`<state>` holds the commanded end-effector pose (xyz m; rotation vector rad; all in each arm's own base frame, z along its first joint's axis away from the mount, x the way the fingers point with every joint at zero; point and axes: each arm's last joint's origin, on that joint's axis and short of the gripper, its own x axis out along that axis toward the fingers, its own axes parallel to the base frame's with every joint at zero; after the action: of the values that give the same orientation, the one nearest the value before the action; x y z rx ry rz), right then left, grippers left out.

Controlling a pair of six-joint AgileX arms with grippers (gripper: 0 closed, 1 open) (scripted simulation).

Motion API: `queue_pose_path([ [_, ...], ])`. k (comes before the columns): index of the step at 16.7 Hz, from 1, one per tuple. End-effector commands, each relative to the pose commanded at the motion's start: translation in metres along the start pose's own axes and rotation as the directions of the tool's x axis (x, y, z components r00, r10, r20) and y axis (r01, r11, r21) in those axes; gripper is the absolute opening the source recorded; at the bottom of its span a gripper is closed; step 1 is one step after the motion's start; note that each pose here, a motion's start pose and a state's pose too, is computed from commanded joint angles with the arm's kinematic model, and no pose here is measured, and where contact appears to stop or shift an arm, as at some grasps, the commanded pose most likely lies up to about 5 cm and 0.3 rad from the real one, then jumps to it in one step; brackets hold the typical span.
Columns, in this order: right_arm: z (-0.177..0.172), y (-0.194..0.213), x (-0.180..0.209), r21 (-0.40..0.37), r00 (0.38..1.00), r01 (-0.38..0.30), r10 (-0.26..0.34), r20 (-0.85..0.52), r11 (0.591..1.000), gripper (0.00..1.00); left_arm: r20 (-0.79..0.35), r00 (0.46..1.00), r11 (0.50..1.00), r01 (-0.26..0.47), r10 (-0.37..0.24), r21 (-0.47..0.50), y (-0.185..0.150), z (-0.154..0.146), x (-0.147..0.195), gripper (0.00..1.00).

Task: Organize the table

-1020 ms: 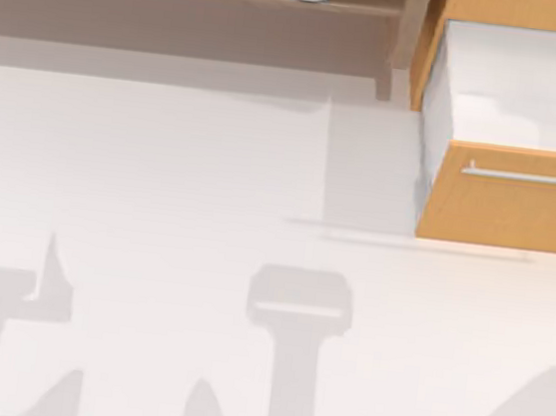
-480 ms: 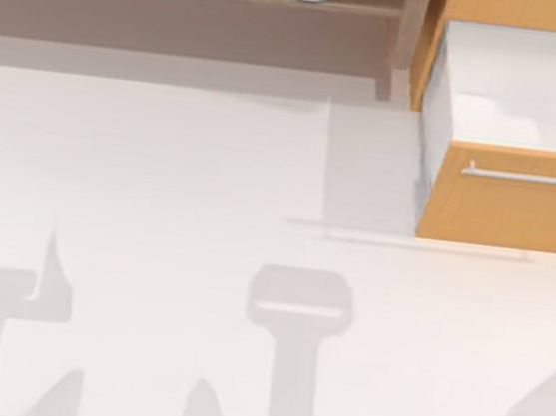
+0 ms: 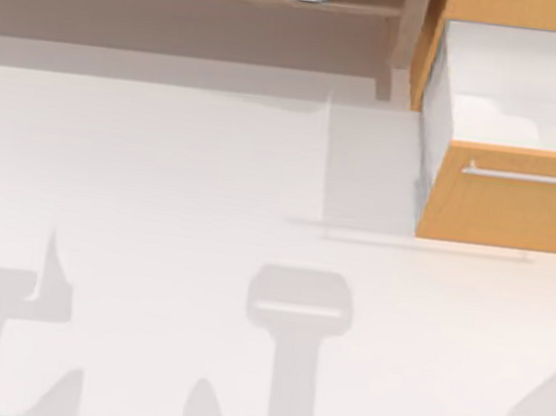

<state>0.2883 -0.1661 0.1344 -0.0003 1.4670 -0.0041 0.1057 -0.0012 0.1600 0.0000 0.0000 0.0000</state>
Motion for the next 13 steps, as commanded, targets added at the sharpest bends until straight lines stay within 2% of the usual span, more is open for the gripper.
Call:
queue_pose_path([
  [3, 0.0000, 0.0000, 0.0000, 0.000, 1.000, 0.000, 0.000, 0.000, 1.000, 0.98, 0.000, 1.000, 1.000, 0.000, 0.000, 0.000, 0.0000, 0.0000, 0.0000, 1.00],
  [4, 0.0000, 0.0000, 0.0000, 0.000, 1.000, 0.000, 0.000, 0.000, 1.000, 1.00, 0.000, 1.000, 1.000, 0.000, 0.000, 0.000, 0.0000, 0.0000, 0.0000, 1.00],
  [13, 0.0002, 0.0002, -0.0003, -0.001, 1.000, 0.000, 0.000, 0.001, 1.000, 1.00, 0.000, 1.000, 1.000, 0.000, 0.000, 0.000, 0.0000, 0.0000, 0.0000, 1.00],
])
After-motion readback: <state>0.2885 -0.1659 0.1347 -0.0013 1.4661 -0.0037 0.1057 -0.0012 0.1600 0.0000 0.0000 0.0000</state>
